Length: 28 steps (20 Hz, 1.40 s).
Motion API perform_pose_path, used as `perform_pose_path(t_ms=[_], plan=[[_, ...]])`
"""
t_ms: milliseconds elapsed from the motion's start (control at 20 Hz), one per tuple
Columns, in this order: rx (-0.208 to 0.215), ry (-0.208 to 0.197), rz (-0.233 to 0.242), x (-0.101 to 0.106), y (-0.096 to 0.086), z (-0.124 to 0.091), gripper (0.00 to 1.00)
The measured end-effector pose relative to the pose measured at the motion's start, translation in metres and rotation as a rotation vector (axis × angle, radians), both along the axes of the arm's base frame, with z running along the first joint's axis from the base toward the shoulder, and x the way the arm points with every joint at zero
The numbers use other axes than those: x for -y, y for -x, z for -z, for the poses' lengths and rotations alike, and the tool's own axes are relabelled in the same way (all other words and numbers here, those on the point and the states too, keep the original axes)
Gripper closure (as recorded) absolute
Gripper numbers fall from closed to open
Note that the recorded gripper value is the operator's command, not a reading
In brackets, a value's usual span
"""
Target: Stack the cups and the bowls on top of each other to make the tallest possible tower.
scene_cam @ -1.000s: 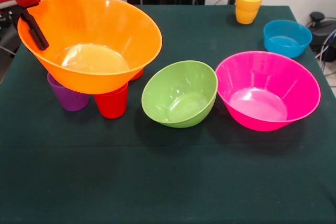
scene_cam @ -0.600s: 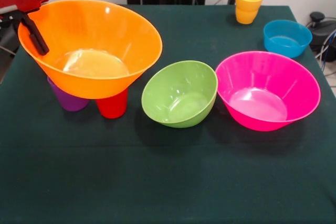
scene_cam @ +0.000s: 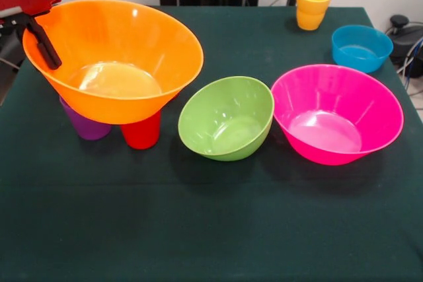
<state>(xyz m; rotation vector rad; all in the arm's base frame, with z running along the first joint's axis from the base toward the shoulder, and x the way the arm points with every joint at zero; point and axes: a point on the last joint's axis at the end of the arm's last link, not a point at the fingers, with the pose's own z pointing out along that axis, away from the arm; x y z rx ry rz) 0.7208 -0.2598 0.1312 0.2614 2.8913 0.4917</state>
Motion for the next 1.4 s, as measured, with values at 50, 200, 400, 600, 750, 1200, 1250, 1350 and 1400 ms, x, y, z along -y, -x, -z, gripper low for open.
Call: perform_pose_path(t_ms=[50,200,400,600,750,1200,1250,1350,1400], plan=[[-0.001,0.001,0.0,0.0,0.0,0.0,1.0],[-0.002,0.002,0.0,0.0,0.001,0.0,1.0],[-0.003,0.003,0.0,0.001,0.002,-0.001,1.0],[-0.003,0.007,0.001,0.002,0.002,-0.002,1.0],[-0.003,0.009,0.002,0.003,0.003,-0.004,1.0],[-0.02,0.03,0.017,0.014,0.01,-0.003,1.0],[-0.026,0.033,0.021,0.017,0.013,-0.001,1.0],[-0.034,0.036,0.027,0.021,0.017,0.001,1.0],[-0.037,0.037,0.029,0.023,0.018,0.002,1.0]])
